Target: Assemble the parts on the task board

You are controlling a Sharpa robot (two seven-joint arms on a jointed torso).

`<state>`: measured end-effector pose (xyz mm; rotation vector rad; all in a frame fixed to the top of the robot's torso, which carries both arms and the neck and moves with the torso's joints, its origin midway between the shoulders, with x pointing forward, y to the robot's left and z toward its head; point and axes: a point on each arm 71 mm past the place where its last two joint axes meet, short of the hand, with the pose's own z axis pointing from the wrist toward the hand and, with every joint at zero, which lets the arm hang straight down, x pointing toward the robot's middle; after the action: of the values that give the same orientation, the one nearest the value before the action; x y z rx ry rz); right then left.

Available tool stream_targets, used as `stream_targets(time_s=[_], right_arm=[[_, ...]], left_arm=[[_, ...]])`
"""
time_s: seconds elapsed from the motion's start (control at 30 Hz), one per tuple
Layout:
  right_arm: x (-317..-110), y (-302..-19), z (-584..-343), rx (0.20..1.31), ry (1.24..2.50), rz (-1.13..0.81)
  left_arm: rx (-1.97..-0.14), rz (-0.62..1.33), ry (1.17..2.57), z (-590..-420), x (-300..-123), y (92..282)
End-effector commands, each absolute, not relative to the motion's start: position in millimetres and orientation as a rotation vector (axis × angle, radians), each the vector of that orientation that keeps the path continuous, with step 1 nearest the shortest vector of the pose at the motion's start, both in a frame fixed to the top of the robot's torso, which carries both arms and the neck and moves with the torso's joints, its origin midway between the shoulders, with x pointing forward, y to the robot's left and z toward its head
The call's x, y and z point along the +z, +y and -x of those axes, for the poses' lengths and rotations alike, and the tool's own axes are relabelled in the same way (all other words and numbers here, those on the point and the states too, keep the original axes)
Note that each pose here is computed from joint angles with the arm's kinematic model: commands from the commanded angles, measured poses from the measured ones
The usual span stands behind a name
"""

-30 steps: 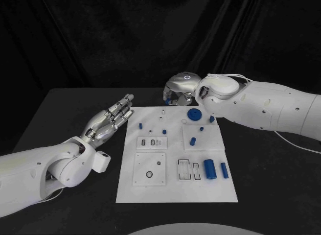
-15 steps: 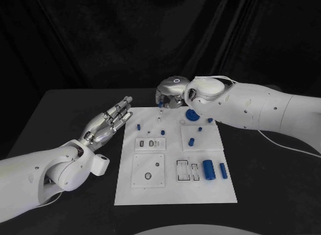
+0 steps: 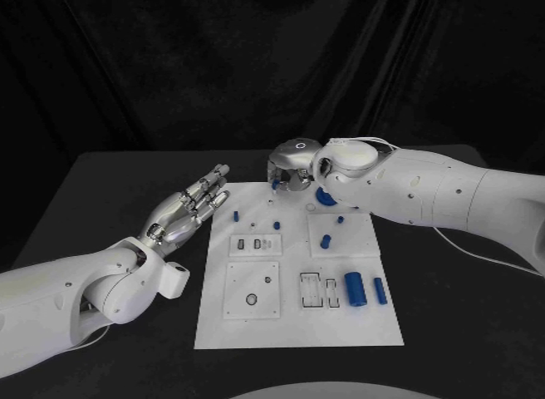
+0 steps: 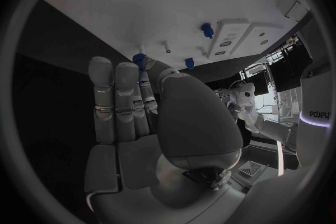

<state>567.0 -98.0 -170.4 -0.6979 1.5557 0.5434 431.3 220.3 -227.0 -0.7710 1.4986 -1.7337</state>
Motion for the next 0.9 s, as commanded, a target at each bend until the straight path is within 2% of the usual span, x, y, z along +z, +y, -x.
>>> stream_targets(time_s=[0.03,0.9], right_arm=[[-172.1,-98.8,-567.8,0.522,1.565,0.677],[-178.7,-97.9,-568.6,0.512,1.59,0.673]], left_arm=[[-1.823,0.702,1.387,-430.0,-217.6,219.7],[-1.826,0.704,1.397,-431.7,-218.9,219.3]])
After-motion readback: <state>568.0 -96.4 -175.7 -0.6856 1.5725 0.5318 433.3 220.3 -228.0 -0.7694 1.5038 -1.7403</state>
